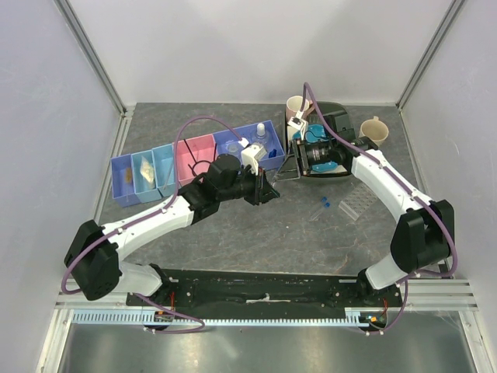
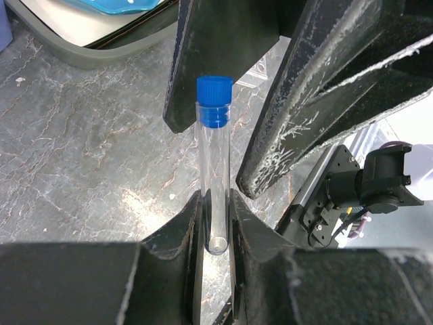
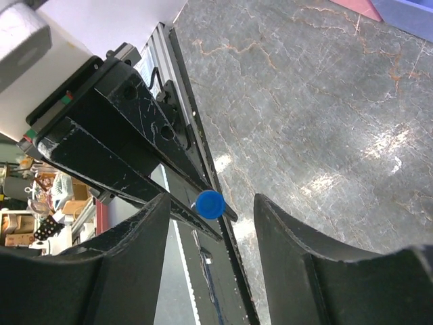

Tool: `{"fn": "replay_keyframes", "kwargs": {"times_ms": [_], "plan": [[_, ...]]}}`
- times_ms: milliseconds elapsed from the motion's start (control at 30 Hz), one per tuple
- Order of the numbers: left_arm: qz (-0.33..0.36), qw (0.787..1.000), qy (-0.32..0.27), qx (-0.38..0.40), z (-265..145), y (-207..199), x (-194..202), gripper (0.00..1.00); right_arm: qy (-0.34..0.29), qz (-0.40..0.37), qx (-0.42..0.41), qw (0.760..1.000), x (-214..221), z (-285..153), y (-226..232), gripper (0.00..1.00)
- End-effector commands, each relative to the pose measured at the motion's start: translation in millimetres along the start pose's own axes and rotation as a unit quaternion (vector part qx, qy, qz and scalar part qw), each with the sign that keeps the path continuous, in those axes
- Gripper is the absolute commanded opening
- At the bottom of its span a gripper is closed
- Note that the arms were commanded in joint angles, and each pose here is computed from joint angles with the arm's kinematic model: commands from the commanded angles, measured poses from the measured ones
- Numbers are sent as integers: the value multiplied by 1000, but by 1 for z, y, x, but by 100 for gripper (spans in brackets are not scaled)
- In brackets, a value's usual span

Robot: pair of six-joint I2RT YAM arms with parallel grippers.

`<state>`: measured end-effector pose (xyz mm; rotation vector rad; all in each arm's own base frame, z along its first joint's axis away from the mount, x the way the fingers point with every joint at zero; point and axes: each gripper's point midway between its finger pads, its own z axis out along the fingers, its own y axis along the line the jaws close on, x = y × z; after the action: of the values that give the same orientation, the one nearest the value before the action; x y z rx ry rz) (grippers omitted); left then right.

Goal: Organize the chemistry lab equipment

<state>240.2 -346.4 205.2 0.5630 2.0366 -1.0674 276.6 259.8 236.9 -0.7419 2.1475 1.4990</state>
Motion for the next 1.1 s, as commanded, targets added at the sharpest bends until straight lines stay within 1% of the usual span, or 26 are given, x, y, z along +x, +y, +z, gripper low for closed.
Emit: {"fn": "replay_keyframes", "kwargs": {"times_ms": [0,133,233,333,367,433,533,600,633,667,733,767,833,867,900,967,1067], "plan": [[26,999,-28,31,-7,-15,-16,17,-15,-24,-17,999,-19,-1,12,59],[26,999,-25,35,-6,-15,-14,17,-14,-16,-20,1000,-20,2,10,55],[26,999,-22,41,-6,-17,-12,17,-13,-13,-20,1000,-22,3,7,50],[26,999,-21,40,-5,-16,-11,17,-13,-10,-24,1000,-23,4,8,37],[26,999,-20,39,-5,-15,-10,17,-15,-11,-22,1000,-24,3,7,29],[26,999,-22,38,-4,-15,-12,17,-14,-9,-22,1000,-23,4,7,20],[27,999,-22,36,-3,-14,-12,20,-14,-11,-21,1000,-23,4,6,17],[28,999,-23,36,-4,-15,-14,24,-14,-16,-19,1000,-24,4,5,17],[29,999,-24,35,-4,-15,-15,28,-15,-18,-18,1000,-24,4,4,17],[29,999,-28,33,-6,-14,-16,38,-16,-21,-16,1000,-25,4,4,16],[34,998,-33,29,-8,-13,-17,49,-19,-28,-12,999,-28,3,1,16],[36,998,-38,19,-9,-9,-18,70,-19,-30,-9,999,-28,3,1,16],[41,998,-53,9,-16,-7,-22,84,-24,-42,-1,999,-32,1,-2,16],[42,997,-62,-5,-19,-2,-25,94,-23,-45,3,999,-32,0,-3,15],[44,996,-74,-10,-25,-2,-28,97,-25,-49,6,998,-34,-1,-3,15],[44,994,-95,-29,-33,3,-33,99,-26,-58,20,998,-35,-5,-9,15],[45,989,-131,-52,-48,11,-39,99,-27,-74,47,996,-36,-14,-19,16]]}}
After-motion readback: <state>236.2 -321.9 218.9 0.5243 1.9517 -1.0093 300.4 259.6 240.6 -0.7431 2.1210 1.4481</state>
